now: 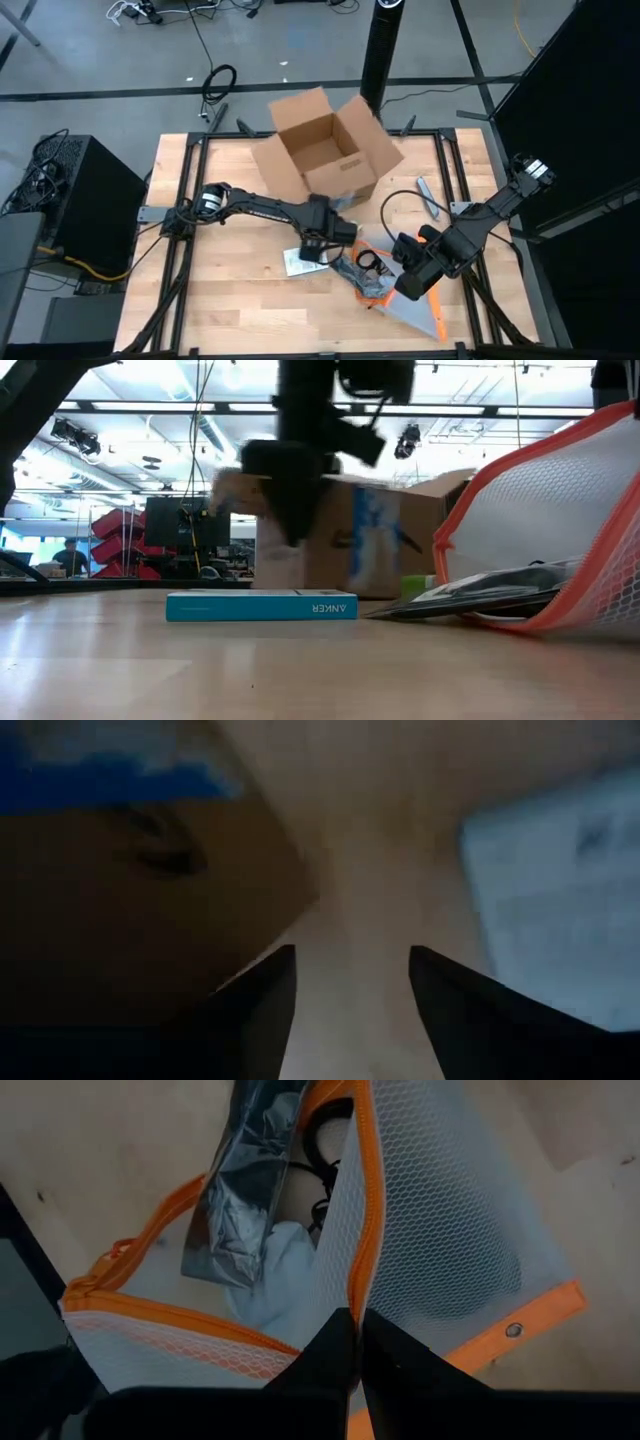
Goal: Unpack boxes
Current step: Put the green charger adapter into the transparent zip bag
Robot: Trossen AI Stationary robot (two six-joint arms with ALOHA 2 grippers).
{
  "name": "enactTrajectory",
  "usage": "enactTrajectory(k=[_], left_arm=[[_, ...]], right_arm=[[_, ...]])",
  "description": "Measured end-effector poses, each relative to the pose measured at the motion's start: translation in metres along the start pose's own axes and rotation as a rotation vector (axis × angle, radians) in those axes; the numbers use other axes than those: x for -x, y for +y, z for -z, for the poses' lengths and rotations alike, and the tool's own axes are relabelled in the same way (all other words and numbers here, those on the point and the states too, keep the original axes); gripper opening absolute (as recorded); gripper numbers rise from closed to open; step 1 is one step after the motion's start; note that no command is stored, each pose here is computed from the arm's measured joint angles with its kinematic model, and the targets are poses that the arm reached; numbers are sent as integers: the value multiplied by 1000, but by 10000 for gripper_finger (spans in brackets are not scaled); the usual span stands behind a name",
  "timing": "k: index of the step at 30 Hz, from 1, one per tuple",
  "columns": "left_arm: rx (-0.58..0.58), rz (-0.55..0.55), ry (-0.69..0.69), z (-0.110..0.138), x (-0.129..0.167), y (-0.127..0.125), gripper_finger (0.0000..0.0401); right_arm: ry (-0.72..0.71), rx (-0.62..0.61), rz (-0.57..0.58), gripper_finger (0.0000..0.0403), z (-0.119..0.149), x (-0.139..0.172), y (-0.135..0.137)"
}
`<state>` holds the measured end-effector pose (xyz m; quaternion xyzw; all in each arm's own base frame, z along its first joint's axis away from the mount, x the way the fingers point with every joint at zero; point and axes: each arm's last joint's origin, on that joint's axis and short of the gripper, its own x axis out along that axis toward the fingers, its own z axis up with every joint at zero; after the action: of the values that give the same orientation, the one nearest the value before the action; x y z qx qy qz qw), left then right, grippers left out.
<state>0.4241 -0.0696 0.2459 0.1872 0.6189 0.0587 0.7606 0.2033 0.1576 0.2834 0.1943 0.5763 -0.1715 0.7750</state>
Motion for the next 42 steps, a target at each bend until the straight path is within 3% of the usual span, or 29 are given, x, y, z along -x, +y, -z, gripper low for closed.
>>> enactTrajectory(k=[11,14,17,25,42], left_arm=[[110,66,-70,36,90,-29,176],[144,109,-293,19,103,-33,173],[108,78,-451,-9,89,-32,169],[-125,-42,-476,-47,15,-21,180],[-426,12,-388,-48,-66,43,213]], right_arm=[[9,35,0,0,10,2,3],[23,52,28,0,13,4,-1],[38,75,26,0,13,4,-1],[57,73,-11,0,13,4,2],[48,-79,-100,0,7,3,10]])
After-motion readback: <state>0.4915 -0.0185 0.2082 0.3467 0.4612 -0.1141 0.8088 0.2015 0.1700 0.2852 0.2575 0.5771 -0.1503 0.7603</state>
